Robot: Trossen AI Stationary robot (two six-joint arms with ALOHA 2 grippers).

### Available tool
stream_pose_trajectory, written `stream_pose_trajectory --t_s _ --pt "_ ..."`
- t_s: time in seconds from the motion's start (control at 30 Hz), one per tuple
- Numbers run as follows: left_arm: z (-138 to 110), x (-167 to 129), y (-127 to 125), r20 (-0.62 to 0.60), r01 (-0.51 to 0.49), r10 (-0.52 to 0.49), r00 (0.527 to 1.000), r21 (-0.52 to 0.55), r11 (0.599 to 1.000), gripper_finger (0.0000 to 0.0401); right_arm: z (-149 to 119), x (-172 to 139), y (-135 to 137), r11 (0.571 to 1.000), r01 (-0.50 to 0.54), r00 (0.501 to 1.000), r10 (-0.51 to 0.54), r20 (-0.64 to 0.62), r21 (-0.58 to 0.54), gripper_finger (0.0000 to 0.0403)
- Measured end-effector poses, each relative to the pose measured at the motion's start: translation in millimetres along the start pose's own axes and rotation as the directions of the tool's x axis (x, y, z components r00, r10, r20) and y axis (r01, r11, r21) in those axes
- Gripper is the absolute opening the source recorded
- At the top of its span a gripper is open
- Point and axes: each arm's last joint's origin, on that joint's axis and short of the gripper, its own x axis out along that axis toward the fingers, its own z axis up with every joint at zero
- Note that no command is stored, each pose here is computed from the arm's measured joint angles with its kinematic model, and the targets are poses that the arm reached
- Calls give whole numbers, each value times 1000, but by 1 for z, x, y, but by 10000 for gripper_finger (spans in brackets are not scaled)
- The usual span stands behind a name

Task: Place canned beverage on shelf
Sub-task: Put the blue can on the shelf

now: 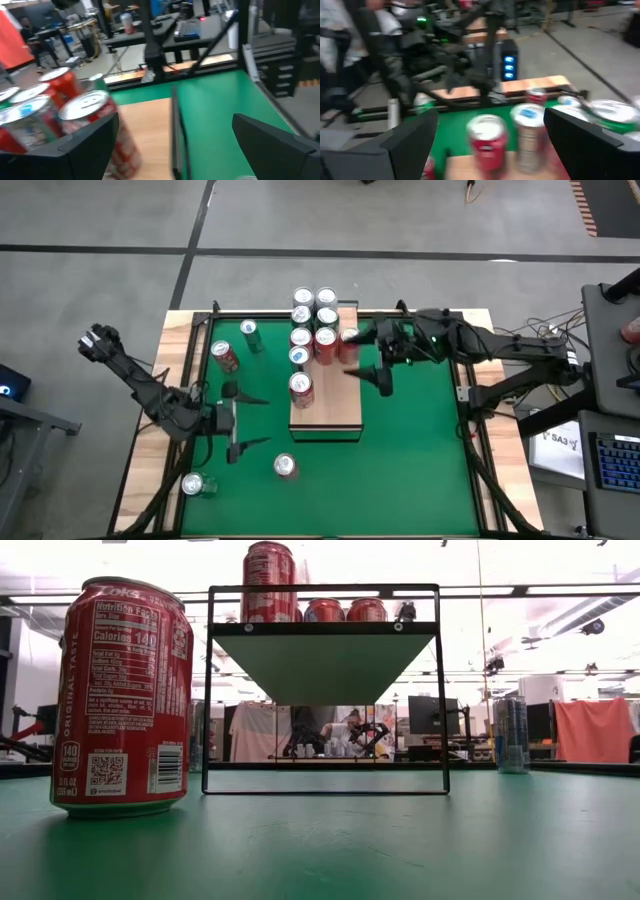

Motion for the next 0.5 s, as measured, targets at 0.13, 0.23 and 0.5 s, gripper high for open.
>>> stream_pose_trajectory --t_s 0.13,0.23,0.5 --pt "2 0 -15 -45 48 -47 998 12 999 373 1 -1 27 998 -39 999 40 -5 39 357" --pt "4 1 -22 -85 60 -61 995 -4 998 373 -2 -1 43 993 -81 996 83 -22 87 357" --pt "5 7 -40 -160 78 -78 984 -4 997 373 -25 -2 62 945 90 978 -24 -206 315 357"
